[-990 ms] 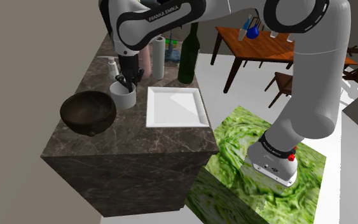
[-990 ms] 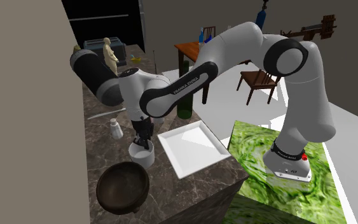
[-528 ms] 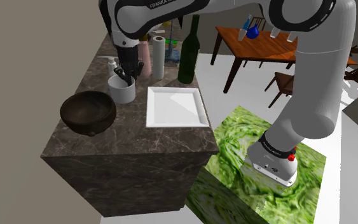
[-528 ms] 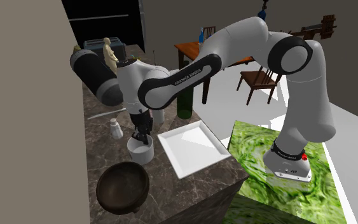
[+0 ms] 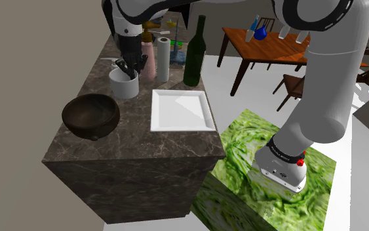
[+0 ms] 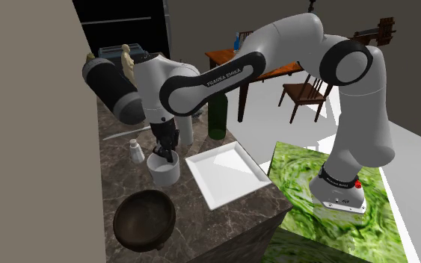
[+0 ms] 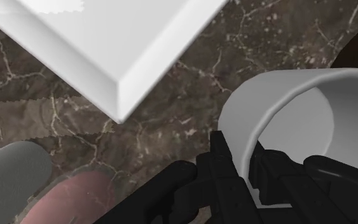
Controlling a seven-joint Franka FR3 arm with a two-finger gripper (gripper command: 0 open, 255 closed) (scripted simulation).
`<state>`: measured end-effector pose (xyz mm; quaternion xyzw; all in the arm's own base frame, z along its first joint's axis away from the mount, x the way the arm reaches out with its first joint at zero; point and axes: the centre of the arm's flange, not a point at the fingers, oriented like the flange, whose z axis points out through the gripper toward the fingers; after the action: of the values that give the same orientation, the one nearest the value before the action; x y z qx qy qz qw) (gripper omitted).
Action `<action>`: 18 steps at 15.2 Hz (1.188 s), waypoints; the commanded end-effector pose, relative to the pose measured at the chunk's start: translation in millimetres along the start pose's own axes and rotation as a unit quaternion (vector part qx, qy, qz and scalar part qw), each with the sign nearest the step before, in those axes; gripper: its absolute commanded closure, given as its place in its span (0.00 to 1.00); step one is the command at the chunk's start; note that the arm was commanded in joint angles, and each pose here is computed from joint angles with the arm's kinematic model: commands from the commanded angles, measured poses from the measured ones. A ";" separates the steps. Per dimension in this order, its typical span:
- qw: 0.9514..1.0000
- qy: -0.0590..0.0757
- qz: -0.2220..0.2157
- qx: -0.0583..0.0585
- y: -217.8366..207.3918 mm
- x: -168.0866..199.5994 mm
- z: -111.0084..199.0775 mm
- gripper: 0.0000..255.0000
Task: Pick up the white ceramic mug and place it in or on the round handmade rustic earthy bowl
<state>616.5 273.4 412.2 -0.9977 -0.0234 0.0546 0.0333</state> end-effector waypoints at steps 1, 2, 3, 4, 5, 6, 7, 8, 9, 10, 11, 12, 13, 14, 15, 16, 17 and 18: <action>1.000 0.000 0.000 0.000 0.0 0.1 -11.7 1.00; 1.000 0.000 0.000 0.000 -0.4 -0.4 -16.9 1.00; 1.000 0.000 0.000 0.000 -0.7 -1.0 -22.2 1.00; 1.000 0.000 0.000 0.000 -1.1 -1.6 -27.4 1.00; 1.000 0.000 0.000 0.000 -1.4 -2.1 -32.6 1.00; 1.000 0.000 0.000 0.000 -1.8 -2.7 -37.9 1.00; 1.000 0.000 0.000 0.000 -2.2 -3.3 -43.1 1.00; 1.000 0.000 0.000 0.000 -2.5 -3.8 -48.3 1.00; 1.000 0.000 0.000 0.000 -2.9 -4.4 -53.6 1.00; 1.000 0.000 0.000 0.000 -3.3 -5.0 -58.8 1.00; 1.000 0.000 0.000 0.000 -3.6 -5.5 -64.0 1.00; 1.000 0.000 0.000 0.000 -4.0 -6.1 -69.3 1.00; 1.000 0.000 0.000 0.000 -4.4 -6.7 -74.5 1.00; 1.000 0.000 0.000 0.000 -4.7 -7.2 -79.8 1.00; 1.000 0.000 0.000 0.000 -5.1 -7.8 -85.0 1.00; 1.000 0.000 0.000 0.000 -5.5 -8.4 -90.2 1.00; 1.000 0.000 0.000 0.000 -5.6 -8.7 -92.6 1.00; 1.000 0.000 0.000 0.000 -18.8 -9.4 -92.6 1.00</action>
<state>618.4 278.6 504.6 -0.9977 -0.0233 0.0544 0.0333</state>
